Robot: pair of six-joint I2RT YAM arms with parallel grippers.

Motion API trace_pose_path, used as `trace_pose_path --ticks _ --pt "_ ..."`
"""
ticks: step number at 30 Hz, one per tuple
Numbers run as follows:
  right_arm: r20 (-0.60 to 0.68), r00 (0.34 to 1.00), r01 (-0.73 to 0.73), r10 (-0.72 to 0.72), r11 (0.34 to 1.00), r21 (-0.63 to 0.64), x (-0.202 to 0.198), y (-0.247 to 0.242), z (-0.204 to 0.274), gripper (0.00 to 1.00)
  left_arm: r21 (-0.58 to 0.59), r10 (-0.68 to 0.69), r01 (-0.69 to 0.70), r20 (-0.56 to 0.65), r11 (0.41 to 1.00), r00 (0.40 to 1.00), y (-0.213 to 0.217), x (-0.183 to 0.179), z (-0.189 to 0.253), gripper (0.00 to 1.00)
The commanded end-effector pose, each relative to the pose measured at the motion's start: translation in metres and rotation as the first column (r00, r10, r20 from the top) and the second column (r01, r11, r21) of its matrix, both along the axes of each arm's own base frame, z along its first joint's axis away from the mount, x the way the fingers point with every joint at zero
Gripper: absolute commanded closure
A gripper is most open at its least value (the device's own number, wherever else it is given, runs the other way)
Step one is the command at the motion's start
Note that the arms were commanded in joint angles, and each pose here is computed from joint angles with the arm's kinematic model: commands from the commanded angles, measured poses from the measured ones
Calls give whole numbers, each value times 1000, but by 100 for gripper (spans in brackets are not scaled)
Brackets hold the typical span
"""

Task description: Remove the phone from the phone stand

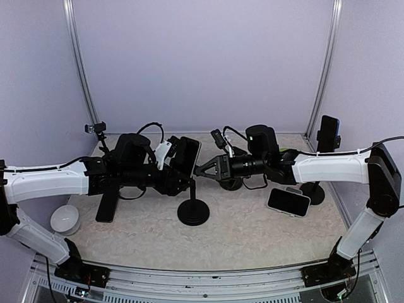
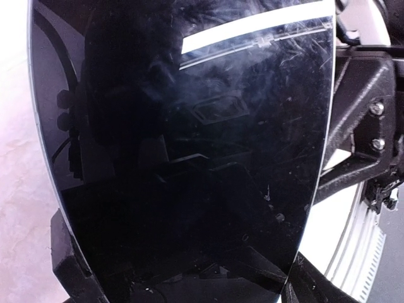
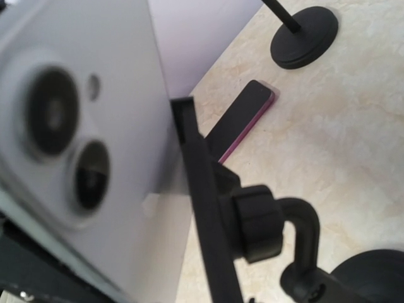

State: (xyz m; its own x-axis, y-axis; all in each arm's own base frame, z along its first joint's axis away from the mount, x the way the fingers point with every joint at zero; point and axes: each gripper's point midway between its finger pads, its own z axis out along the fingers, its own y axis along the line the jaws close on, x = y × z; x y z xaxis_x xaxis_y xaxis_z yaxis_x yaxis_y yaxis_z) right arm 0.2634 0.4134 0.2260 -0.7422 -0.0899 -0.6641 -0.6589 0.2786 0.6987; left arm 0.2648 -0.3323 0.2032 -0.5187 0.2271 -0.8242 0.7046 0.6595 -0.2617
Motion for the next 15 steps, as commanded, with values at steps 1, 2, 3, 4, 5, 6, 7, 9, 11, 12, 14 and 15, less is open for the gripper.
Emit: trace_pose_path --ticks 1,2,3,4,5,6,7,9,11,12,14,15 --pt "-53 998 21 -23 999 -43 6 -17 -9 100 -74 37 -35 26 997 999 -9 8 17 71" --pt "-51 998 25 -27 999 -41 7 -17 -8 100 -79 0 2 26 997 1000 -20 -1 18 72" --pt "-49 998 27 -29 999 -40 9 -16 -7 100 -88 -27 29 31 996 999 -29 -6 21 72" --pt "-48 998 30 -32 999 -41 10 -16 -7 100 -100 -54 57 34 993 998 -39 -13 25 72" --pt "-47 998 30 -32 999 -40 10 -15 -6 100 -113 -75 79 38 990 996 -47 -18 30 71" --pt "-45 999 29 -31 999 -37 11 -15 -5 100 -127 -93 98 41 987 995 -55 -22 36 71" --pt "-43 999 28 -30 999 -36 11 -14 -4 100 -144 -110 115 45 983 993 -64 -26 44 71" --pt "-43 999 25 -27 999 -36 11 -14 -4 100 -149 -128 136 58 979 990 -75 -32 53 71" --pt "-41 999 26 -28 999 -40 11 -14 -5 100 -158 -131 139 60 978 990 -77 -35 58 71" --pt "-41 999 29 -30 999 -42 12 -14 -5 100 -166 -126 134 59 977 990 -76 -35 61 71" --pt "-39 999 28 -30 999 -43 11 -14 -5 100 -176 -109 118 62 977 992 -71 -35 69 71" --pt "-39 999 26 -28 999 -44 11 -14 -5 100 -178 -93 103 67 979 993 -67 -35 74 72"
